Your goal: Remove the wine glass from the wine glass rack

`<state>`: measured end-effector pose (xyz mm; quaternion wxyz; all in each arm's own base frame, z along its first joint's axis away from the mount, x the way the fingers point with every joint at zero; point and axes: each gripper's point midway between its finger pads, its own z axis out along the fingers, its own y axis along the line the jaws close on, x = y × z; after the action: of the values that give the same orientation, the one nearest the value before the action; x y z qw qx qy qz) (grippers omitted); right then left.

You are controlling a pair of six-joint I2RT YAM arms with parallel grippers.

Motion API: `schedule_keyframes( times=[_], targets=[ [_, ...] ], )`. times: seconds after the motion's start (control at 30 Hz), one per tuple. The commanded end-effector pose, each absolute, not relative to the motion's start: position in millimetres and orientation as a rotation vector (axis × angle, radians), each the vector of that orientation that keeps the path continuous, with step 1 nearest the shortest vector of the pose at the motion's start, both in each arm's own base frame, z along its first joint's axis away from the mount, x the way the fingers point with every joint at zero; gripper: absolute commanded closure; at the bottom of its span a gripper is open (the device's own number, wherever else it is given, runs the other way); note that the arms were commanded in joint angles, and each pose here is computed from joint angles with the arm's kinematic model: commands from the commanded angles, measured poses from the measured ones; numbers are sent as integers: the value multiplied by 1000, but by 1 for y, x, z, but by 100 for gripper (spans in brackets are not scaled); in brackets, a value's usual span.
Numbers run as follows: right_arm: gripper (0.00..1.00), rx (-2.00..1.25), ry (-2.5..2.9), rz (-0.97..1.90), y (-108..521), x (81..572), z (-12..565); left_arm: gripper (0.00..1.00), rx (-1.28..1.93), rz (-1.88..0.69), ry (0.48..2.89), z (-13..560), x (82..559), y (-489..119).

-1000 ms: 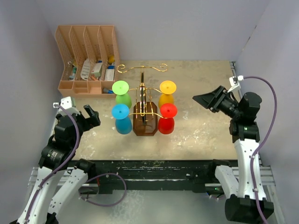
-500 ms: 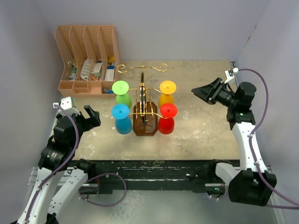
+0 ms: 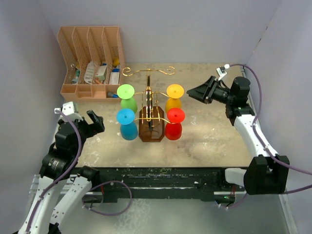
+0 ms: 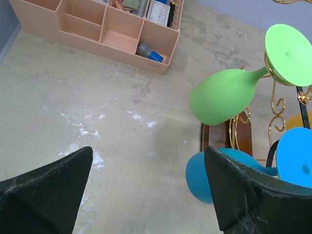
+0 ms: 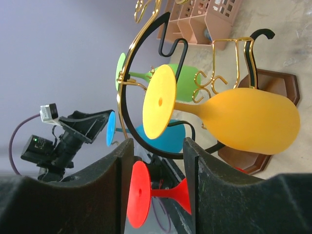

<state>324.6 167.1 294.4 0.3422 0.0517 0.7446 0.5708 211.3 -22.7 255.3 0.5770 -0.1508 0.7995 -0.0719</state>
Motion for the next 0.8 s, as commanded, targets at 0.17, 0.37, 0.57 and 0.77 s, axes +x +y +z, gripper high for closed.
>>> schedule_keyframes(
  times=[0.17, 0.37, 0.57, 0.77],
  targets=[
    [54, 39, 1866, 1517, 184, 335, 317, 2, -368, -181, 1815, 271, 215, -21],
    [57, 30, 1866, 1537, 193, 339, 315, 2, -373, -180, 1812, 271, 214, -20],
    [62, 41, 1849, 1570, 196, 340, 317, 2, -371, -180, 1817, 270, 215, -21],
    [65, 46, 1846, 1596, 199, 342, 316, 2, -372, -180, 1818, 270, 215, -21]
  ],
)
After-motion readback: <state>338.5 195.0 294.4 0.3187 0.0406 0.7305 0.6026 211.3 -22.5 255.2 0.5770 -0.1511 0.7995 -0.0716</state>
